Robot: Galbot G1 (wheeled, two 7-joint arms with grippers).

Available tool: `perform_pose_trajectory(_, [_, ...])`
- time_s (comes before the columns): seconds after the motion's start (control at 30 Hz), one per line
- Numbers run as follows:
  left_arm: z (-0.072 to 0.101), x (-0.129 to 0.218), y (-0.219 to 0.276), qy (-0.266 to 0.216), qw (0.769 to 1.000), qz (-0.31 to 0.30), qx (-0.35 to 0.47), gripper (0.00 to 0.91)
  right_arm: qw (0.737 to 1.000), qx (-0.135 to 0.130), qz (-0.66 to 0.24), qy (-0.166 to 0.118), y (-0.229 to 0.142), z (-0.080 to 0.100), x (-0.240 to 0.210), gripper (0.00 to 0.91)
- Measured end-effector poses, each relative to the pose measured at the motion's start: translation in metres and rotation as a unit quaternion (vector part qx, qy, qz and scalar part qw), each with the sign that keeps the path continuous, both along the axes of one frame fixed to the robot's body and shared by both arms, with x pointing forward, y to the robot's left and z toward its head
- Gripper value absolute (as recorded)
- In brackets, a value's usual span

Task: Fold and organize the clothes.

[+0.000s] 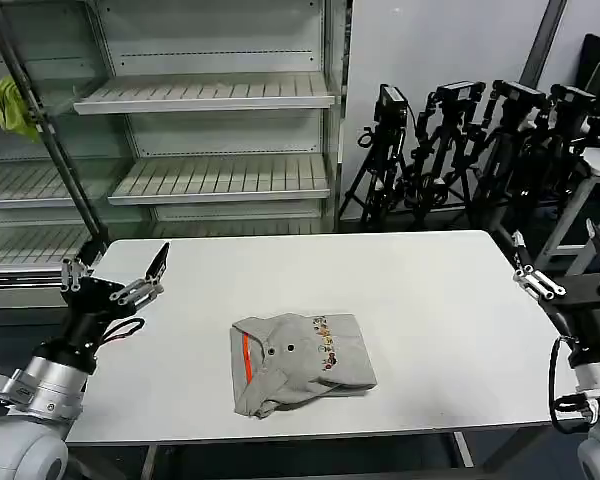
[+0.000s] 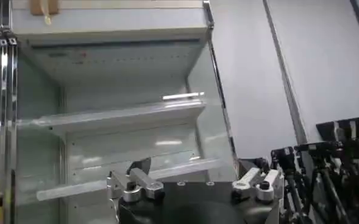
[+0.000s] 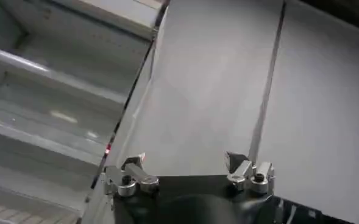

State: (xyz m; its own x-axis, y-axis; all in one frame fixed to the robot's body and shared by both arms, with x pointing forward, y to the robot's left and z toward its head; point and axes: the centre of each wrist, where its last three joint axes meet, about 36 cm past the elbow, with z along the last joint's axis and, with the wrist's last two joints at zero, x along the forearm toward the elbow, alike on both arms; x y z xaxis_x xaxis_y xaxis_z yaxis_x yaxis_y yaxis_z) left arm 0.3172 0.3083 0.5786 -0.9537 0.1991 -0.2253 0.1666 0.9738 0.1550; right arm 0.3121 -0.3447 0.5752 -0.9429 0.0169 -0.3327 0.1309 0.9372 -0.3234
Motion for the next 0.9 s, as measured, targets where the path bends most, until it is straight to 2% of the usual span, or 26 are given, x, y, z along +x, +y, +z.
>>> perform_pose_trajectory(0.9, [0.0015,-0.0043,-0.0034,-0.001,1.000,-0.002,-0.008,0.907,1.000,-0.001,-0.008,0.004,-0.0033,-0.0074,0.0029,0.907])
